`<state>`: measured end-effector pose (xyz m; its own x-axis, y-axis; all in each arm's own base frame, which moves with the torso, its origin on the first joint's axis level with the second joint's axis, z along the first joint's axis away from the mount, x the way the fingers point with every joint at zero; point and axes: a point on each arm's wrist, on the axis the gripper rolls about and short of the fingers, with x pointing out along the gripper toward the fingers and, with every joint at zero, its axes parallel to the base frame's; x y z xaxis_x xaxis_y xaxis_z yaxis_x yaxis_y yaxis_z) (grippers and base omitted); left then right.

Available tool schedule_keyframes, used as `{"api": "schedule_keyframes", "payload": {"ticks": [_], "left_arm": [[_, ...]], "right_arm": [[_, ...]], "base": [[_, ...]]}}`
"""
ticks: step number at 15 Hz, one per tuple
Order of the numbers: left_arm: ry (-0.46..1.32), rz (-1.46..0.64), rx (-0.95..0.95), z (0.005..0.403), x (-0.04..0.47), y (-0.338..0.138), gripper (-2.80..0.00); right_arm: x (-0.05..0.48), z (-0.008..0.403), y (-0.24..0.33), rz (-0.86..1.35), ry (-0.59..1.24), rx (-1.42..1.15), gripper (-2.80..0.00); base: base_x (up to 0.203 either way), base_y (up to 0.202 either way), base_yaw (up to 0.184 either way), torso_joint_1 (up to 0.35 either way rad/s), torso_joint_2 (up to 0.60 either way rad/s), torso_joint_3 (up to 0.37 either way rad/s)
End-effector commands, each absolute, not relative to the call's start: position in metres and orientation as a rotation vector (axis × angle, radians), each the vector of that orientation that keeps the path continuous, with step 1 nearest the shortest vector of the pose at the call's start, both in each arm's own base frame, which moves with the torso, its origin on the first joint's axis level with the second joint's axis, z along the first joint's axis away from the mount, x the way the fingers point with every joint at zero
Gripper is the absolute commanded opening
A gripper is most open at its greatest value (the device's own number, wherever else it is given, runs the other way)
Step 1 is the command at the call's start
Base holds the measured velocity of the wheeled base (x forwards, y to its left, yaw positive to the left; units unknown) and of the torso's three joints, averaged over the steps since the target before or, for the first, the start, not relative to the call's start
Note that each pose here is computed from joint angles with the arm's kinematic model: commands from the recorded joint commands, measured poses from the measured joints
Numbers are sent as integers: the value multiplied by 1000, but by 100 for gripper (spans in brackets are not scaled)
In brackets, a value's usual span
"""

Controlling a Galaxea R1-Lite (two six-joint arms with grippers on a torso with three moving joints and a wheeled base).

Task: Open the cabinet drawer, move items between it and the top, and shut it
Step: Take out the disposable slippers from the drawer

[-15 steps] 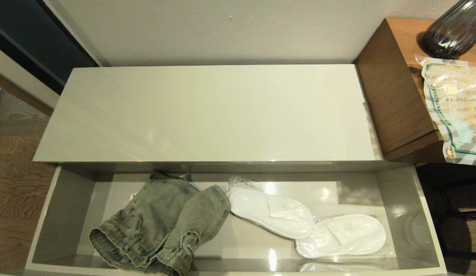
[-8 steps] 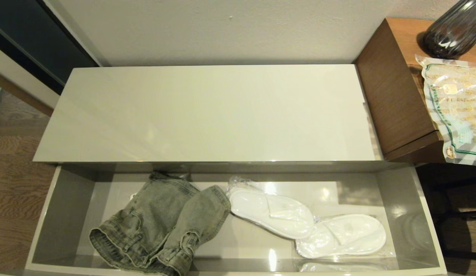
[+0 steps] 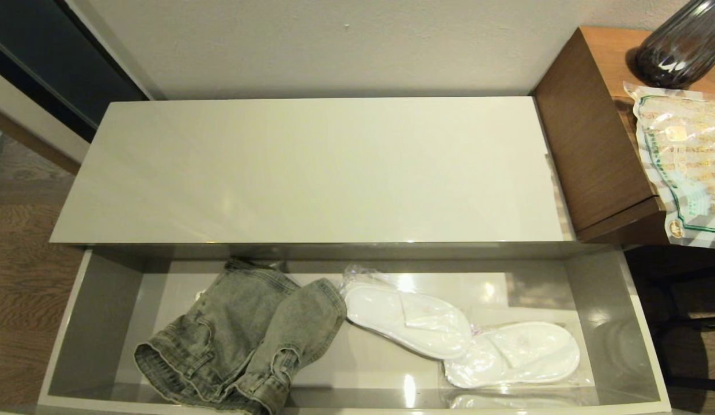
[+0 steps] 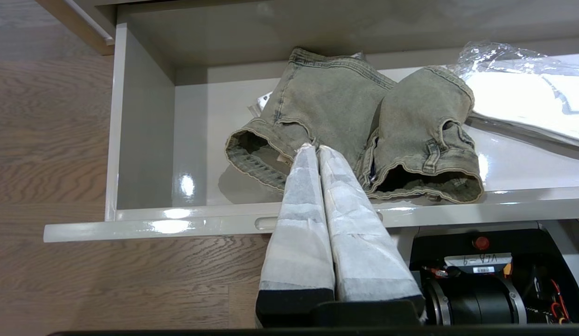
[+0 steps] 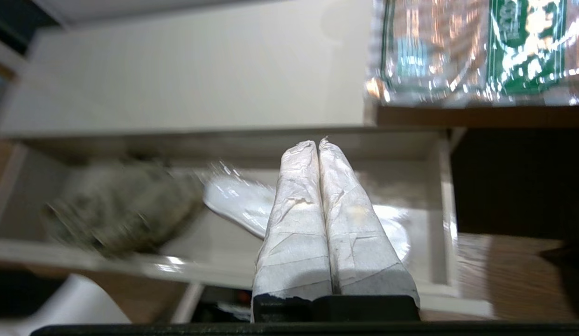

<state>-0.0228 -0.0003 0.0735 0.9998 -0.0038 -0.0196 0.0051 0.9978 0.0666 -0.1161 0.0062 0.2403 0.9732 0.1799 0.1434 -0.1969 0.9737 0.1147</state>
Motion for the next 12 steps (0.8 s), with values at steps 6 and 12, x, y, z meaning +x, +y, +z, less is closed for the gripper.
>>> {"api": "schedule_keyframes", "payload": {"ticks": [6, 12], "left_arm": [[20, -5, 67, 74, -23, 0, -280], [21, -4, 67, 73, -23, 0, -280]], "right_arm": [[-96, 269, 7, 180, -43, 265, -280], [-86, 268, 8, 151, 23, 271, -280]], "base": [[0, 0, 0, 0, 0, 0], [0, 0, 0, 0, 0, 0]]}}
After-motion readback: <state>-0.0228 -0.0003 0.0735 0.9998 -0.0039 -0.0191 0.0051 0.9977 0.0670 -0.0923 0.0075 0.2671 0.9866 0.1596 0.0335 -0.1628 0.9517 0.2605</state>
